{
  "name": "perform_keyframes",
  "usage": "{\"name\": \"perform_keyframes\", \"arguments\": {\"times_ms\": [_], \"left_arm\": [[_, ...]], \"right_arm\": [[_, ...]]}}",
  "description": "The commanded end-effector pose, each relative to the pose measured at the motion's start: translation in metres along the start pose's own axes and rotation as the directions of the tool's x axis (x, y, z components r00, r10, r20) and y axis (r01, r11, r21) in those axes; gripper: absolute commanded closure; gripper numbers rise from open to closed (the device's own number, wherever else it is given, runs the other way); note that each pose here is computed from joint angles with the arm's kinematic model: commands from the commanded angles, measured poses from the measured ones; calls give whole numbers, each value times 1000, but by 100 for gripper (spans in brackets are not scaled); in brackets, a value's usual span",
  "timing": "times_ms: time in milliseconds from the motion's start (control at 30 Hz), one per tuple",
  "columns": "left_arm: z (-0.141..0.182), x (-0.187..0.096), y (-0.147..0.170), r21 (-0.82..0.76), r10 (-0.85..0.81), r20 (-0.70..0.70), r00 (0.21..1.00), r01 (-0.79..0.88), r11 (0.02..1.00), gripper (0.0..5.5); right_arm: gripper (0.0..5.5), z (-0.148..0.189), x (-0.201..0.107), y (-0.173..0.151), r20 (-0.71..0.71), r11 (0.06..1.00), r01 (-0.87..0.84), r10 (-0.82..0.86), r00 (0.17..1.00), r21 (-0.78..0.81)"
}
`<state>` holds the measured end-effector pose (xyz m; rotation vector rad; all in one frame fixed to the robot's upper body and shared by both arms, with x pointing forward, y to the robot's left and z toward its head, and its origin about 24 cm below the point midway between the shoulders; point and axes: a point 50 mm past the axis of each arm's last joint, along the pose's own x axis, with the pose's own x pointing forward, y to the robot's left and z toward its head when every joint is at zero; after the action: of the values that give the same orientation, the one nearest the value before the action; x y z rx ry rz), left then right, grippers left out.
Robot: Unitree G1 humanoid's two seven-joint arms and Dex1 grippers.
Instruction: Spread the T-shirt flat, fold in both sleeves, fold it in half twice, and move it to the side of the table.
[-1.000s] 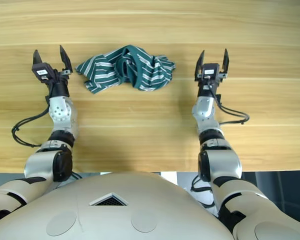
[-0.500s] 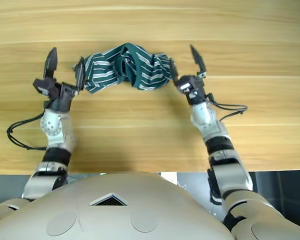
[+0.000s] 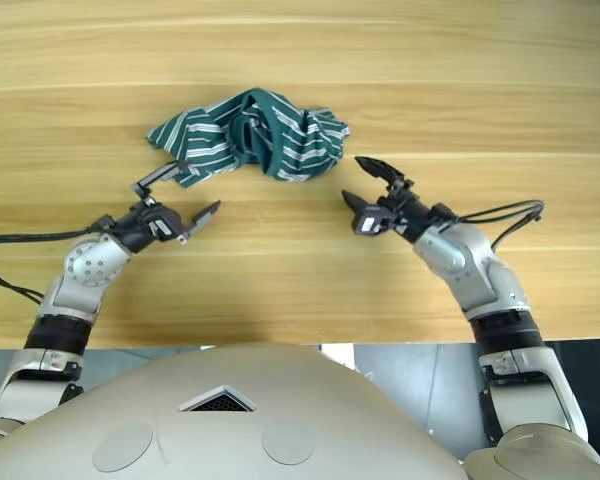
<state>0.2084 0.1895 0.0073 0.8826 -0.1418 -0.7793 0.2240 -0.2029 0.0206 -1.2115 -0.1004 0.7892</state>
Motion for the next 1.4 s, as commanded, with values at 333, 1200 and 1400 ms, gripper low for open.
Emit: {"name": "perform_keyframes", "arguments": {"times_ms": [333,1200,1400], "left_arm": [[-6,12,-2,14,44,19,999,-45,999,146],[-16,9,0,11,77,-8,997,-77,997,146],[-16,8,2,28,85,-14,996,-84,996,146]], "right_arm": [[210,20,43,29,99,999,-30,32,995,-25],[454,-1,34,27,-23,996,87,-87,996,33],[538,4,37,27,8,994,103,-103,995,42]]}}
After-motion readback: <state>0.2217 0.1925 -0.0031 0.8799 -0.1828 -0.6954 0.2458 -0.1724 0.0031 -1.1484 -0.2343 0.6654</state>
